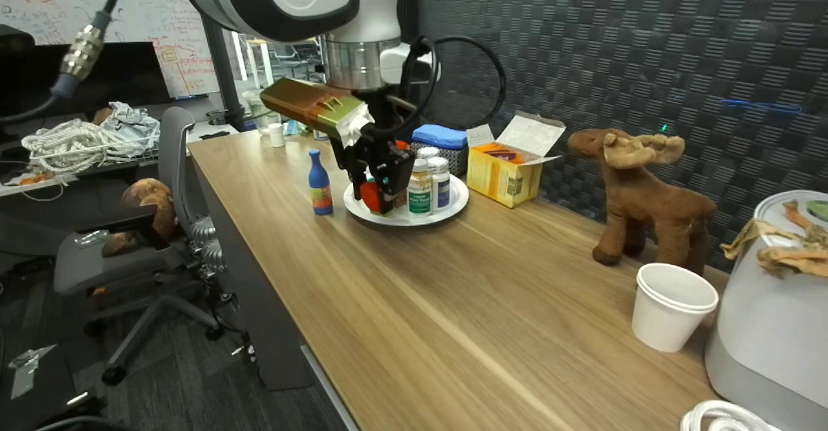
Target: Put the bottles and the orange object on the plate
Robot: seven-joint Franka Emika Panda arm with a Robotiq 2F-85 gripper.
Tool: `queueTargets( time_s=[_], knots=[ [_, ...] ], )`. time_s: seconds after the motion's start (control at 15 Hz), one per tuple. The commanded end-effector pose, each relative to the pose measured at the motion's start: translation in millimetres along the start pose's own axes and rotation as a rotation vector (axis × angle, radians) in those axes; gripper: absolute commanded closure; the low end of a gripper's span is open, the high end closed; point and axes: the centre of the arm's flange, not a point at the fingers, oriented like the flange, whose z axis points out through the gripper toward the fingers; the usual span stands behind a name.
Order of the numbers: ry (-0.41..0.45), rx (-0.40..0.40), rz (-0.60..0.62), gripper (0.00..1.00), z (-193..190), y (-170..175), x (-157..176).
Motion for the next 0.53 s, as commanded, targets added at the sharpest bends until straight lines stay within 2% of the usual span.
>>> queueTargets(
  time_s=[0.0, 0.47],
  knots=[
    [0.035, 0.030, 0.002, 0.73, 4, -4, 20],
    [0.032, 0.048, 0.007, 0.73, 17, -8, 29]
  ],
)
